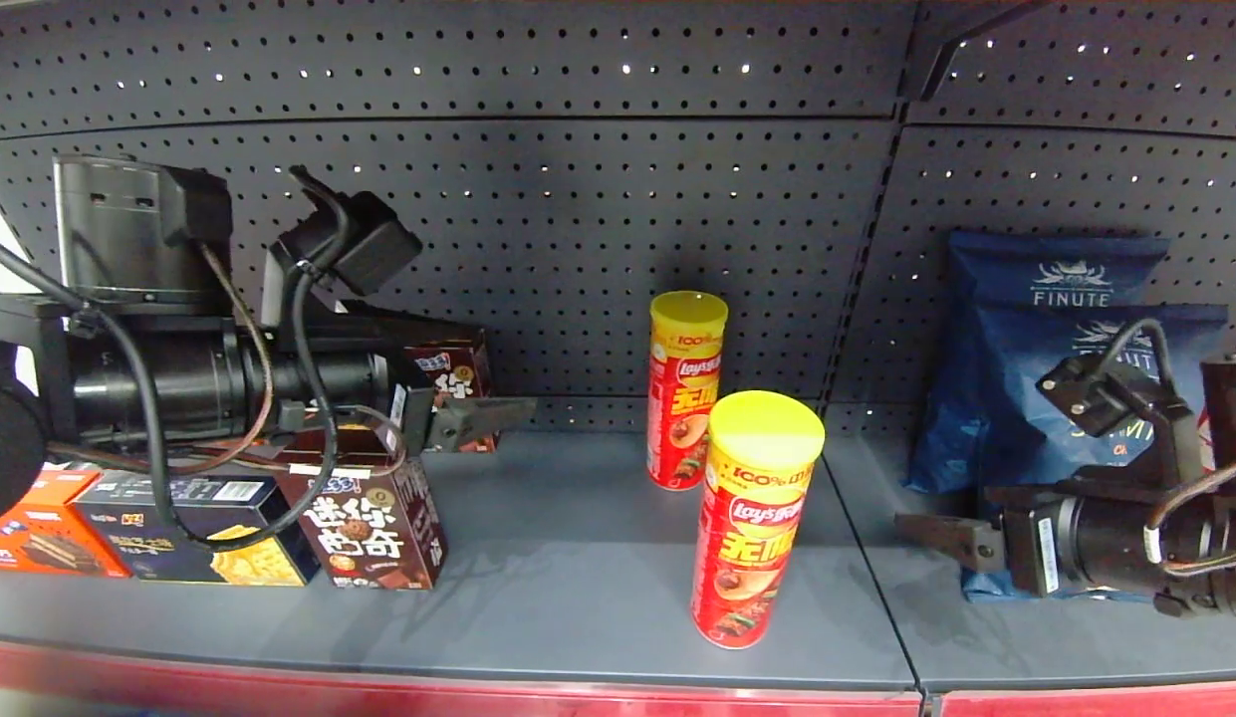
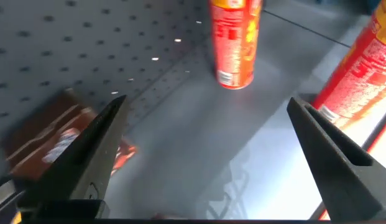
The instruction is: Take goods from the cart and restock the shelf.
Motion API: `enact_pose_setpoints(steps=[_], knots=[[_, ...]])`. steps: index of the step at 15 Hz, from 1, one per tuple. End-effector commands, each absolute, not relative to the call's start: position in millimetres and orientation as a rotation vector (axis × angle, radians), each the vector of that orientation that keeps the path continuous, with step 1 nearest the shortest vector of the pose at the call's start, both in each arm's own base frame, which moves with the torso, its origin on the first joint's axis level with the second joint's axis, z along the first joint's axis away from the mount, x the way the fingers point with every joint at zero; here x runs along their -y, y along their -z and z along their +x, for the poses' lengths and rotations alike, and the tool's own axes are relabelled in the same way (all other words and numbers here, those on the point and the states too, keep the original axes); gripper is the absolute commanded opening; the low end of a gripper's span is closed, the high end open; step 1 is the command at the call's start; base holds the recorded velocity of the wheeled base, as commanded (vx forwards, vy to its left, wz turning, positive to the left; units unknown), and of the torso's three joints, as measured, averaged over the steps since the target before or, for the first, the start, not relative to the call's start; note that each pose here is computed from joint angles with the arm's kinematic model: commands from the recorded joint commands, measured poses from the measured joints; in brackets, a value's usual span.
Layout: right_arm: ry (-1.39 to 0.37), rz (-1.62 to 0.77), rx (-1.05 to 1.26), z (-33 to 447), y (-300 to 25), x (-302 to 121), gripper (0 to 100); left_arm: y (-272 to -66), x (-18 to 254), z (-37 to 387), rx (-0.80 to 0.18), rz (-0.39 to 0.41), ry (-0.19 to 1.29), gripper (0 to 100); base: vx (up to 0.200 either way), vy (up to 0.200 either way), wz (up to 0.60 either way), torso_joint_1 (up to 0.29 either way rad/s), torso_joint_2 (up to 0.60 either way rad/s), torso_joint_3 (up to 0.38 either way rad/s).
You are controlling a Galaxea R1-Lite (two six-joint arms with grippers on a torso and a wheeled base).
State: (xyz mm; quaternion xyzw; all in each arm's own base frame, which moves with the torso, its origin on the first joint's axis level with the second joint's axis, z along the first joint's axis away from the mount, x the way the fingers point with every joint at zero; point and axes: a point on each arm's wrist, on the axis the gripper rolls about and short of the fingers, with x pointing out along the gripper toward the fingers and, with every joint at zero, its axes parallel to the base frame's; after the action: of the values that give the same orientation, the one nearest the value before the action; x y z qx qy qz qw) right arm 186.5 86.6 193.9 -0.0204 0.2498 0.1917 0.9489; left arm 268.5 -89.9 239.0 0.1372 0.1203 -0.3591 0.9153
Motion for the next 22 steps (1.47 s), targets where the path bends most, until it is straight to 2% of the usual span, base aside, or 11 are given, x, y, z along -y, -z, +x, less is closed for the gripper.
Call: enact_pose_setpoints(steps=[1,8,22], knots=[[-0.417,-0.069,-0.539,182,-185,-98,100,-246,85,261,-0.227,0.289,0.709,100,0.000,0.000,0.00,0.000,0.00,0.000],[-0.465,-0.114,-0.606,189,-165,-117,100,-237,82,263,-0.229,0.288,0.671,100,0.000,0.000,0.00,0.000,0.00,0.000],[-0.515,-0.143,-0.617,217,-153,-153,100,-229,77,273,-0.263,0.283,0.649,100,0.000,0.000,0.00,0.000,0.00,0.000]])
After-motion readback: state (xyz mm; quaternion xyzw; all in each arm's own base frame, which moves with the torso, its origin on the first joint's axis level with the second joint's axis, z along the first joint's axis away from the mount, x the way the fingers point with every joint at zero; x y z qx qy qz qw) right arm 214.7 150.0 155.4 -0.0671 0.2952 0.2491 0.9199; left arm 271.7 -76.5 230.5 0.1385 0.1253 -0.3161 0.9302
